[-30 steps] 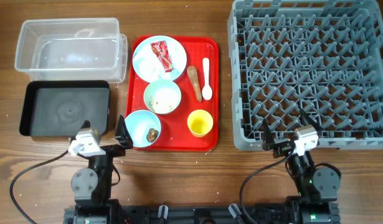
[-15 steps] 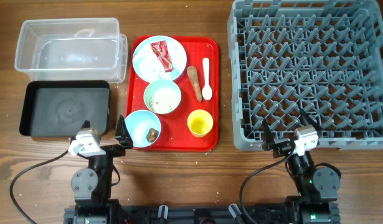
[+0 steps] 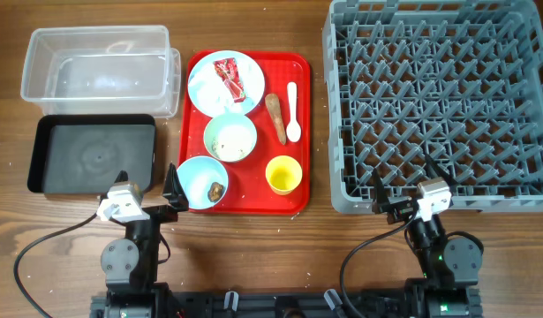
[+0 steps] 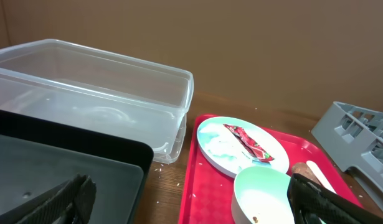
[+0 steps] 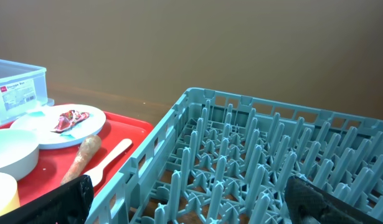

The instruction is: Sort waste into correct bins and load items into the dishwasher rack

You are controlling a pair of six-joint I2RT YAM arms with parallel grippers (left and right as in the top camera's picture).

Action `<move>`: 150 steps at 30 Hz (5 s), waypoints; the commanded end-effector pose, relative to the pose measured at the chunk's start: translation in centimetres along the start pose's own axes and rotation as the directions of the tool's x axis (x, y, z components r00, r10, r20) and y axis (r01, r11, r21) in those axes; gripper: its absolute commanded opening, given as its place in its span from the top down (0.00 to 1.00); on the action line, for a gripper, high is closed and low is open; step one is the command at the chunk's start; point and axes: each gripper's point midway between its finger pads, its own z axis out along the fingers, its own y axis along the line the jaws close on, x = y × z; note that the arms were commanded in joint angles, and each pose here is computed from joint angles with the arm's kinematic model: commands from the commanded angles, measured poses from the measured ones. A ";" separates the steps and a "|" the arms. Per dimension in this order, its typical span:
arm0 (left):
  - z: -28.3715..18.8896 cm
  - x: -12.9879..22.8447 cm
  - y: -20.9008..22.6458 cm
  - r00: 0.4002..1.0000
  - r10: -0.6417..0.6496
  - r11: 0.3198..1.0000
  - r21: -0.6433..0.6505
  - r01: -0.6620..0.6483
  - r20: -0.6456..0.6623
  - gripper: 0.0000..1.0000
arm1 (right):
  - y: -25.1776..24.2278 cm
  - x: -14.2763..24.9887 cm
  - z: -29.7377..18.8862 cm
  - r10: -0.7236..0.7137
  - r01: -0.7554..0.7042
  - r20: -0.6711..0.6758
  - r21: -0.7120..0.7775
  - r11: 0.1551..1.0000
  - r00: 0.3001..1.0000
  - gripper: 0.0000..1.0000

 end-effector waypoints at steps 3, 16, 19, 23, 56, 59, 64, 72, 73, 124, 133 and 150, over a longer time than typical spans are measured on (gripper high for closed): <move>0.0 0.1 0.3 1.000 0.015 1.000 -0.015 -0.015 0.003 0.00 | 0.3 -0.1 0.0 0.005 -0.004 0.004 -0.017 1.000 1.000 0.00; 0.0 0.1 0.3 1.000 0.015 1.000 -0.015 -0.015 0.003 0.00 | 0.3 -0.1 0.0 0.004 -0.004 0.004 -0.017 1.000 1.000 0.00; 0.0 0.1 0.3 1.000 0.015 1.000 -0.015 -0.015 0.003 0.00 | 0.3 -0.1 0.0 0.004 -0.004 0.004 -0.017 1.000 1.000 0.00; 0.0 0.1 0.3 1.000 0.015 1.000 -0.015 -0.015 0.003 0.00 | 0.3 -0.1 0.0 0.005 -0.004 0.004 -0.017 1.000 1.000 0.00; 0.0 0.1 0.3 1.000 0.015 1.000 -0.015 -0.015 0.003 0.00 | 0.3 -0.1 0.0 0.004 -0.004 0.004 -0.017 1.000 1.000 0.00; 0.0 0.1 0.3 1.000 0.015 1.000 -0.015 -0.015 0.003 0.00 | 0.3 -0.1 0.0 0.004 -0.004 0.004 -0.017 1.000 1.000 0.00; 0.0 0.1 0.3 1.000 0.015 1.000 -0.015 -0.015 0.003 0.00 | 0.3 -0.1 0.0 0.005 -0.004 0.004 -0.017 1.000 1.000 0.00; 0.0 0.1 0.3 1.000 0.015 1.000 -0.015 -0.015 0.003 0.00 | 0.3 -0.1 0.0 0.005 -0.004 0.004 -0.017 1.000 1.000 0.00; 0.0 0.1 0.3 1.000 0.015 1.000 -0.015 -0.015 0.003 0.00 | 0.3 -0.1 0.0 0.004 -0.004 0.004 -0.017 1.000 1.000 0.00; 15.0 -13.8 -13.5 0.856 0.231 0.959 0.254 -0.122 -0.463 0.00 | -3.3 -17.9 6.2 0.037 -0.048 -0.276 -0.033 0.998 0.960 0.00; 24.8 6.6 -13.5 0.494 0.276 0.961 0.246 -0.125 -0.825 0.00 | -0.2 -8.9 10.5 0.197 -0.349 -0.658 -0.106 0.931 0.727 0.00; 28.0 18.0 -12.0 0.434 0.301 0.945 0.205 -0.254 -0.849 0.00 | 0.3 -4.0 11.5 0.234 -0.421 -0.773 -0.047 0.906 0.590 0.00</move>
